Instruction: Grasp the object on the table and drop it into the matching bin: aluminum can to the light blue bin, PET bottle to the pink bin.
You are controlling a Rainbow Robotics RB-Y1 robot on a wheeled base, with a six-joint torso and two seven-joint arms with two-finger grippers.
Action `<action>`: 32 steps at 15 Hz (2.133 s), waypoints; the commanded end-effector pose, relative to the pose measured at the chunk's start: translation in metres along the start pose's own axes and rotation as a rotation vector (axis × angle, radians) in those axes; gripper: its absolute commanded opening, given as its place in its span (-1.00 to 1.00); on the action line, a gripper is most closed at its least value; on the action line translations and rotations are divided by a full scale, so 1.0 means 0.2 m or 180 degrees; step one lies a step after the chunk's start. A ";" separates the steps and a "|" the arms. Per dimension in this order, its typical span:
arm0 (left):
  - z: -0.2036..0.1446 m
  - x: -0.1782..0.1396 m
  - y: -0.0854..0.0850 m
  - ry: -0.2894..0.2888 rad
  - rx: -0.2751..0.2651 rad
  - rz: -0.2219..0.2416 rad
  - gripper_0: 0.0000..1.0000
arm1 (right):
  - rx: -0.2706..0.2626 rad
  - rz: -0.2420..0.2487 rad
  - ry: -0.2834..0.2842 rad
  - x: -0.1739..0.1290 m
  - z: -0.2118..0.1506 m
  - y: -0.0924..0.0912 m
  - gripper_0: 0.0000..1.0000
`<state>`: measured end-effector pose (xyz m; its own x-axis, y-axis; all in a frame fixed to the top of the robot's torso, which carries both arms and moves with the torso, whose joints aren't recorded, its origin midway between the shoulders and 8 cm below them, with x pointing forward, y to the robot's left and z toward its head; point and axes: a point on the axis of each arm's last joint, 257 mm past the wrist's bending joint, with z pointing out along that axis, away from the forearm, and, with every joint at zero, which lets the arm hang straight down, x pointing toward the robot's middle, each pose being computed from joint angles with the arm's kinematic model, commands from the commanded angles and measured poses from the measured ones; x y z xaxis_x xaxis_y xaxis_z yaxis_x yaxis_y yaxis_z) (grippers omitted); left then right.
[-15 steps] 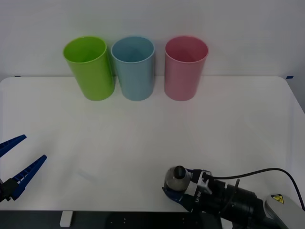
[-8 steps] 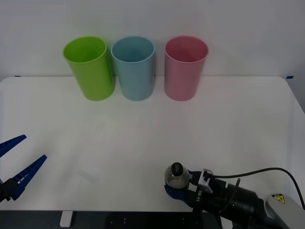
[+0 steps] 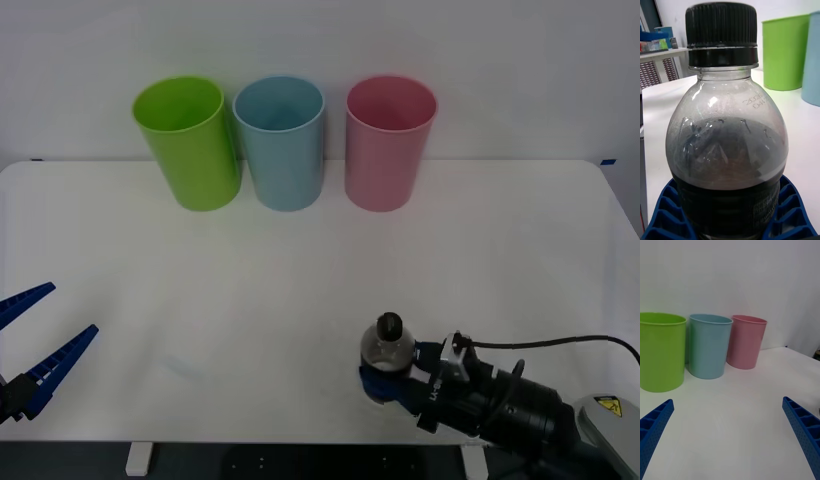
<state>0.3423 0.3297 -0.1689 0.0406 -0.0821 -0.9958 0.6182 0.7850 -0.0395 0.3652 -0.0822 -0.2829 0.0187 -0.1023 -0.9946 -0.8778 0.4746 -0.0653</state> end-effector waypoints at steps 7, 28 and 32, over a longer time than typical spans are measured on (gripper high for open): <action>0.00 0.00 0.00 0.0000 0.0000 0.0000 1.00 | 0.0319 0.0345 -0.0279 -0.23 -0.17 -0.26 -1.00; 0.00 0.00 0.00 0.0000 0.0000 0.0000 1.00 | 0.0783 0.0489 -0.1027 -1.18 -0.28 -0.81 -1.00; 0.00 0.00 0.00 0.0000 0.0000 0.0000 1.00 | 0.0716 0.0333 -0.0931 -1.28 -0.16 -0.91 -1.00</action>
<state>0.3423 0.3297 -0.1689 0.0406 -0.0820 -0.9958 0.6182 0.7850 -0.0395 0.4983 -0.1734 -0.0150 0.0983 0.2012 -0.9746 -0.7531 0.6552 0.0593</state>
